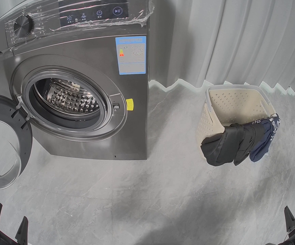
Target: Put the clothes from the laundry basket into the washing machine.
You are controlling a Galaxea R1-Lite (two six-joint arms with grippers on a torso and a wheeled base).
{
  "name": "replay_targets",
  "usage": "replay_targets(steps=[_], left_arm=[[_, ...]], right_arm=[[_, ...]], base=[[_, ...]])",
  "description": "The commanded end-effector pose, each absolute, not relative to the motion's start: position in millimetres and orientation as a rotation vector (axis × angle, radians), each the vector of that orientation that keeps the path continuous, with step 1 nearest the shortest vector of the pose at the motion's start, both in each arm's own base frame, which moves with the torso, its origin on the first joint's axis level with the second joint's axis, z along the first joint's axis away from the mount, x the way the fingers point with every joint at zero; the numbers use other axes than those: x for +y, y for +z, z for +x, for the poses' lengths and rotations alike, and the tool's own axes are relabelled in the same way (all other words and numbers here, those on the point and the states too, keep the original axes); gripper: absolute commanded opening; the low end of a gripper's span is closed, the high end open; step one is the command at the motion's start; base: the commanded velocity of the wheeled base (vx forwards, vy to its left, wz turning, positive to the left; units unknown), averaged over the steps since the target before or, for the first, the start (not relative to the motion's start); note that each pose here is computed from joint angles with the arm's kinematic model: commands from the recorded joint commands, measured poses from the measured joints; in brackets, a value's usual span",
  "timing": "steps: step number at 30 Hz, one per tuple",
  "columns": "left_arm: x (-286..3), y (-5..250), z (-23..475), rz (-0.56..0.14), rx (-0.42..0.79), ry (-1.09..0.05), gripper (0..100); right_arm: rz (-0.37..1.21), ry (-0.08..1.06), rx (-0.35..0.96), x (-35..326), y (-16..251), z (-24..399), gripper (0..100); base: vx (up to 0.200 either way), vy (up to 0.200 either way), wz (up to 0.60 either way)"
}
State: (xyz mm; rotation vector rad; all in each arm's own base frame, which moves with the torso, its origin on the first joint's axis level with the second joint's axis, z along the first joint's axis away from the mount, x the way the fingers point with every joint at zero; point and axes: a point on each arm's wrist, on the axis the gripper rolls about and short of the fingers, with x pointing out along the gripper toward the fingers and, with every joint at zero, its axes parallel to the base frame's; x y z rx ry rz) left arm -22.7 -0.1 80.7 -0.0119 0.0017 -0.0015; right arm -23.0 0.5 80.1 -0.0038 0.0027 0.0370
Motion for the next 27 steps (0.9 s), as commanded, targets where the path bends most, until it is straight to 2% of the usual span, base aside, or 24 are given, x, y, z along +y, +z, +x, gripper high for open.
replay_targets(steps=[1,27], left_arm=[[-0.1,75.7,-22.9,-0.012,0.000,-0.002,100],[-0.1,75.7,-22.9,-0.014,0.000,-0.002,100]], right_arm=[[-0.005,0.037,0.005,0.5,75.3,-22.9,100],[-0.005,0.037,0.005,0.5,75.3,-22.9,100]], base=[[0.000,-0.200,0.00],[0.000,-0.200,0.00]])
